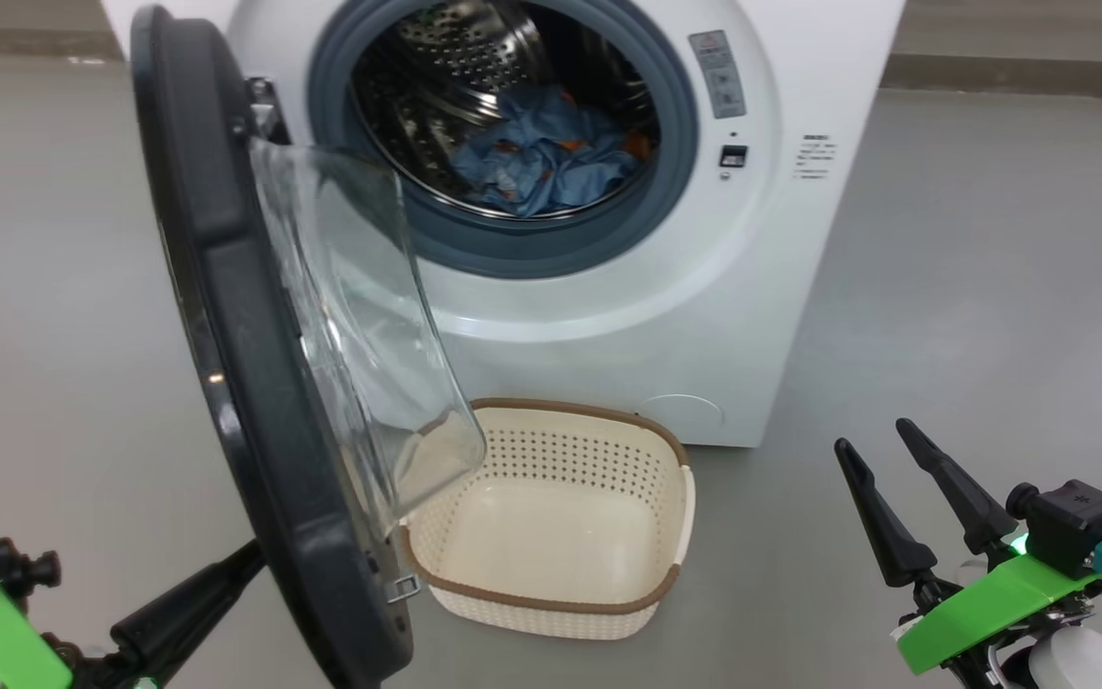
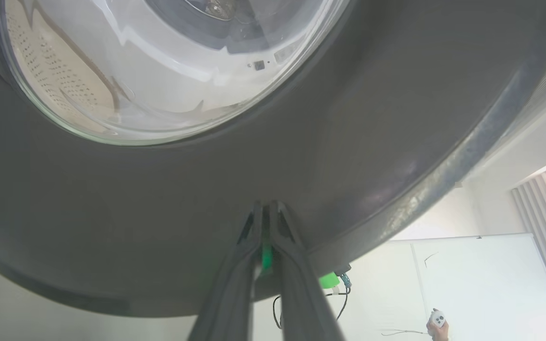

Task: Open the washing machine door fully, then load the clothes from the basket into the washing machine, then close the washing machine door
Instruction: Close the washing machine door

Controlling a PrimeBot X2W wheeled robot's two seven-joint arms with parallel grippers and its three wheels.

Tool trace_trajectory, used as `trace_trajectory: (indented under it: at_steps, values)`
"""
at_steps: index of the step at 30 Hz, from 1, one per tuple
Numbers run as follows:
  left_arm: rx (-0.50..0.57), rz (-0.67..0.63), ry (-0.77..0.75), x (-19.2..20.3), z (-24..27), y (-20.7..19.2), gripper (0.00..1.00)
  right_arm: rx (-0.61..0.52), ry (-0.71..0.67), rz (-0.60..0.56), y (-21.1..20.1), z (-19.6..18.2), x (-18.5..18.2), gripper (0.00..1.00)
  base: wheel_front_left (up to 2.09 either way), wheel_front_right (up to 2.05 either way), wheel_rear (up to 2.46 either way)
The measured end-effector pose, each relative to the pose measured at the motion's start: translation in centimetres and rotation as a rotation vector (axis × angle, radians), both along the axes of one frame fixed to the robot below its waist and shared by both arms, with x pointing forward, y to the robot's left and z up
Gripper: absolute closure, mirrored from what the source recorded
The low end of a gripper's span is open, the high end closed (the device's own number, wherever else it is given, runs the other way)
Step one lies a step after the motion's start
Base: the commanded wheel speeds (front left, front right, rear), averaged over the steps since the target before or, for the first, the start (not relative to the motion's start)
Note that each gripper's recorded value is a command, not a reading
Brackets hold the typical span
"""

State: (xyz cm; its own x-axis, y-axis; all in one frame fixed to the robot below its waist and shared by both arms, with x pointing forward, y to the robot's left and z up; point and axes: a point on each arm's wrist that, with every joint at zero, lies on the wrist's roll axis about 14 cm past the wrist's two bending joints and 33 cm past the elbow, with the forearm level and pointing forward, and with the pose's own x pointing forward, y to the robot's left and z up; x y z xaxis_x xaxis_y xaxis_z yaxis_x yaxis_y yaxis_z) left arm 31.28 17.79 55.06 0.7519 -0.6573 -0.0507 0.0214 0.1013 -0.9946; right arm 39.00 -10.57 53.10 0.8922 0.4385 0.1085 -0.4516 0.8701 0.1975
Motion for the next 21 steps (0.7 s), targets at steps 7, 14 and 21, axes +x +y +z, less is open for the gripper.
trace_trajectory:
  at_steps: [7,14,21]
  values:
    - [-0.013,-0.067,-0.022,1.3,0.1,-2.6,1.00,0.010,0.003,-0.066,-2.2,-0.1,-0.6,0.00,0.00,0.00,0.00]
    - [-0.024,-0.127,-0.050,3.0,0.1,-5.7,1.00,0.012,0.008,-0.152,-5.1,-0.3,-1.6,0.00,0.00,0.00,0.00]
    - [-0.055,-0.189,-0.054,4.4,-0.4,-9.2,1.00,0.013,0.015,-0.236,-7.8,-0.5,-2.8,0.00,0.00,0.00,0.00]
